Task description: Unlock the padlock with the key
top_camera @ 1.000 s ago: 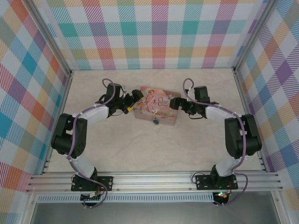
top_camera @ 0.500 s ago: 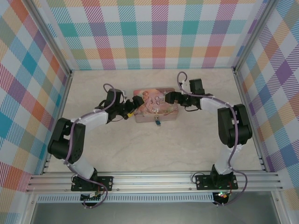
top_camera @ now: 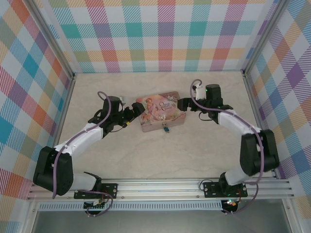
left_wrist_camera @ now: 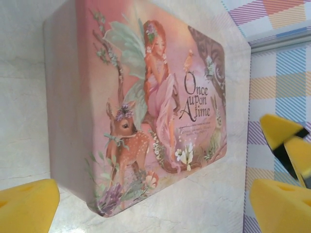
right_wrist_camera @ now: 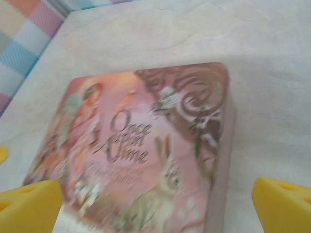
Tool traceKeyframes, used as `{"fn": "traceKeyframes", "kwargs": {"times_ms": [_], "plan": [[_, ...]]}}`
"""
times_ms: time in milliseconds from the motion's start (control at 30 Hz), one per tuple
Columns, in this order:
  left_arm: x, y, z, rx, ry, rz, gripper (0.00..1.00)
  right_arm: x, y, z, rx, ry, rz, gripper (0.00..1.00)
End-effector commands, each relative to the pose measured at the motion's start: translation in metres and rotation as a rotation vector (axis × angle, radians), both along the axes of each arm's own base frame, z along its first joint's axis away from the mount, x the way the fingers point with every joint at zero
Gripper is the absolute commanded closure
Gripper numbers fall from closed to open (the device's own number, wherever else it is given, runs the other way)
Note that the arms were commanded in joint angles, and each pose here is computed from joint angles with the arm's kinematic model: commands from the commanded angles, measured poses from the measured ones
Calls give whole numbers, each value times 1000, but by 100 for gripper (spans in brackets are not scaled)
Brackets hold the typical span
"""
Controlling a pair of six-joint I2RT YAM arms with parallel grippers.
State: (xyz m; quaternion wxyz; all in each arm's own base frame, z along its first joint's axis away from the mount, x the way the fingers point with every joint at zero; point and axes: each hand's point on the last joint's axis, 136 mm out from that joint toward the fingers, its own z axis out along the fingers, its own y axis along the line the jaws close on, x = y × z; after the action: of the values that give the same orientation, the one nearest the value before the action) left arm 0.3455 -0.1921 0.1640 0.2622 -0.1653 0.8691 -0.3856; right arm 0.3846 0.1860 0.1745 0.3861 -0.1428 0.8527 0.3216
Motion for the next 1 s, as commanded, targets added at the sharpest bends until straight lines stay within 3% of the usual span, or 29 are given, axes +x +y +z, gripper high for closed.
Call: {"fn": "traceKeyframes", "kwargs": {"times_ms": [0, 100, 267, 600, 700, 967], "plan": [[9, -2, 21, 7, -45, -21, 0, -50, 13, -15, 40, 35, 156, 0], [22, -13, 31, -22, -62, -40, 0, -83, 22, -38, 73, 56, 211, 7], [43, -42, 40, -59, -78, -89, 0, -101, 32, -72, 50, 5, 201, 20], [77, -84, 35, -88, -61, -127, 0, -93, 58, -106, -151, -212, 201, 40], [83, -88, 30, -90, -49, -133, 0, -84, 67, -108, -154, -245, 200, 46], [91, -87, 13, -55, -16, -116, 0, -72, 85, -115, -167, -267, 214, 52]]}}
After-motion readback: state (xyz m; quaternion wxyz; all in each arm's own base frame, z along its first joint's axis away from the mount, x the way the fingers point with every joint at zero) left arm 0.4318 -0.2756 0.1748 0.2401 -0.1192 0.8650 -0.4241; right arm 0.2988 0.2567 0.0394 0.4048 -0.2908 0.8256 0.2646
